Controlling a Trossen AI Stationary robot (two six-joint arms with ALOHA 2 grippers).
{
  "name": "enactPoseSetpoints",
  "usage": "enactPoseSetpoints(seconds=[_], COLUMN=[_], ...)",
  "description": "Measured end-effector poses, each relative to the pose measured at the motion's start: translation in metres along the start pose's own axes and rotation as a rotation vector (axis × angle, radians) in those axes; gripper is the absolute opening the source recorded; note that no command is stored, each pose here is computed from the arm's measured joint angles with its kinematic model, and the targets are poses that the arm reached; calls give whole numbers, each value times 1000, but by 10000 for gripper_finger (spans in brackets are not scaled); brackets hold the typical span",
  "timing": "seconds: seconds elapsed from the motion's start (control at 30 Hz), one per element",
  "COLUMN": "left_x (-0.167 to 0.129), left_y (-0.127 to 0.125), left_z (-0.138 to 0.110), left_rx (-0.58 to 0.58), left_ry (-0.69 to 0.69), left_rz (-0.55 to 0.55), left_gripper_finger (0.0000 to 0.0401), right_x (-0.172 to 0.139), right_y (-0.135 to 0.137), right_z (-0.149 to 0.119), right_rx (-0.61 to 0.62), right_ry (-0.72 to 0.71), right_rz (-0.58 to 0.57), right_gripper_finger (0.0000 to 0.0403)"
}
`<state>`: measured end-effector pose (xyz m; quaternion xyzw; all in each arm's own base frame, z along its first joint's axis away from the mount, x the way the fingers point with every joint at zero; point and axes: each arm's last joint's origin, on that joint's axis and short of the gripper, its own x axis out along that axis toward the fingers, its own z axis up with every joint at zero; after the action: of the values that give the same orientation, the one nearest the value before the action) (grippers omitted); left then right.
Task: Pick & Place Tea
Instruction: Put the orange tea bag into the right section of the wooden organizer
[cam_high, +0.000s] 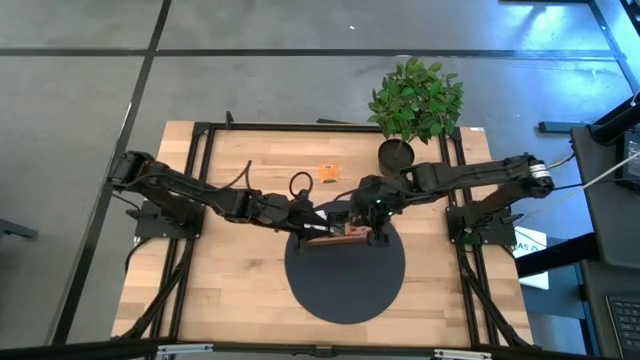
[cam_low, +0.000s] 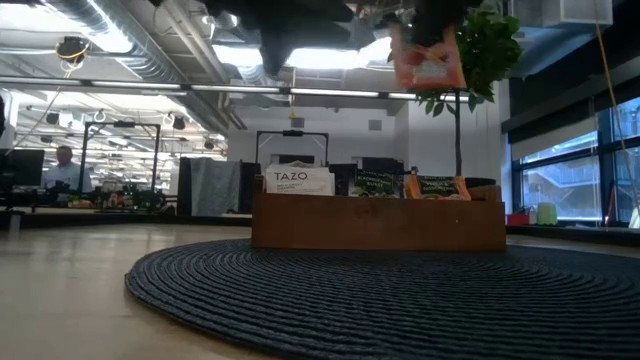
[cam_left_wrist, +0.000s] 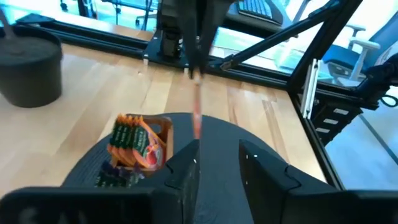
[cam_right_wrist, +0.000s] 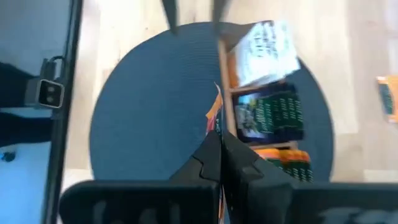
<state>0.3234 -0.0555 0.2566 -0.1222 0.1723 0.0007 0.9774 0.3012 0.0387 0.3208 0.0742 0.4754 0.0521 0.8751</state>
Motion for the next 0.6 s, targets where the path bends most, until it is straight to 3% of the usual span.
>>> enactPoseSetpoints(seconds=[0.13,0.4,0.6], left_x=[-11,-11,-11], left_y=[-1,0,0], left_z=[7,6,5], left_rx=[2,4,4], left_ry=[-9,1,1], left_rz=[10,14,14], left_gripper_finger=[109,105,104], right_x=[1,44,59], right_y=[-10,-21,-28], right_z=[-24,-57,-75], right_rx=[1,-64,-68], right_ry=[12,-3,27], right_rz=[-68,-76,-165], right_gripper_finger=[4,5,5])
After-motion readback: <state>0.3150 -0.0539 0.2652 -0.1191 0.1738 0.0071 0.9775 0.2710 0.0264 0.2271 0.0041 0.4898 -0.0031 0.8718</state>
